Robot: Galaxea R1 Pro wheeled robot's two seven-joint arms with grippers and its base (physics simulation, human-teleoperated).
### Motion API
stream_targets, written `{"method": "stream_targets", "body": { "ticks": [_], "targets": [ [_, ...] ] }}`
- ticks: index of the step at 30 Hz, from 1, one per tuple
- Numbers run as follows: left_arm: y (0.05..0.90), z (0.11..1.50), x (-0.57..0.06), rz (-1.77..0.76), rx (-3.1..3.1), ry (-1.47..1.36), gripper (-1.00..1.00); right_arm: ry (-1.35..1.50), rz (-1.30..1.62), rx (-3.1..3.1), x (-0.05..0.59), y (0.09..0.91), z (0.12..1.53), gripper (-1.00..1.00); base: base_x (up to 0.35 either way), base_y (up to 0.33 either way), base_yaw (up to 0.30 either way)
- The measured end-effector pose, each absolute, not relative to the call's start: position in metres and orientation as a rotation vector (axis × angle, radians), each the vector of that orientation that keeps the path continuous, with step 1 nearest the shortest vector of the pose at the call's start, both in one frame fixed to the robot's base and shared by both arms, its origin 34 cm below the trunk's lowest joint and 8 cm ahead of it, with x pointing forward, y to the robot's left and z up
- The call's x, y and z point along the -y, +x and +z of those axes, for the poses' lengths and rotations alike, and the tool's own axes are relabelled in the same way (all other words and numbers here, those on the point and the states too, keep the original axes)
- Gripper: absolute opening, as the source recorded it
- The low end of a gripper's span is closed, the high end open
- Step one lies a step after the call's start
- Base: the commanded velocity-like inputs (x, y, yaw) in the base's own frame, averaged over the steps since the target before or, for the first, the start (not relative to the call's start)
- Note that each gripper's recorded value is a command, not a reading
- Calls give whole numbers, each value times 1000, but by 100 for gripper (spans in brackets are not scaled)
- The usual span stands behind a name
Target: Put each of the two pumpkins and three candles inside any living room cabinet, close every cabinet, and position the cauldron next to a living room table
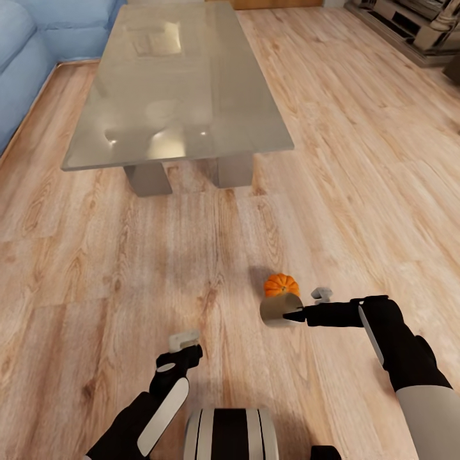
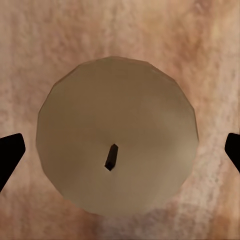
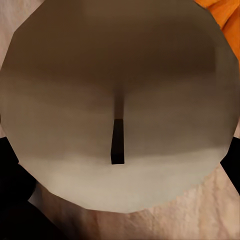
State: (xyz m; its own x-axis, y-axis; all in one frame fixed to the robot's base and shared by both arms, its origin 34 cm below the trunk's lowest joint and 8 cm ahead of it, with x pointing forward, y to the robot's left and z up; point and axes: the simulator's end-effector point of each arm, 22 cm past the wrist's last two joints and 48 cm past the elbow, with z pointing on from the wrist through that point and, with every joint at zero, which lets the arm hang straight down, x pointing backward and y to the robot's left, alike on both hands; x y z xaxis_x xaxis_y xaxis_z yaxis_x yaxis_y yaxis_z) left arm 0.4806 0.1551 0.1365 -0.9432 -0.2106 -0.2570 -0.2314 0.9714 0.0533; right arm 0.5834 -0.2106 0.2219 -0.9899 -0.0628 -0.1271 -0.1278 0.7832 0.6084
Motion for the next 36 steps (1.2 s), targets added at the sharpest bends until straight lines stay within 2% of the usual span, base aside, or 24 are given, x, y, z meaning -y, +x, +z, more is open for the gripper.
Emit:
{"method": "stream_targets", "body": {
  "ticks": [36],
  "targets": [
    [451,105,-156,132,-2935,-360,100,-109,1024,-2969,212,550,170,-100,0,0,0]
  ]
}}
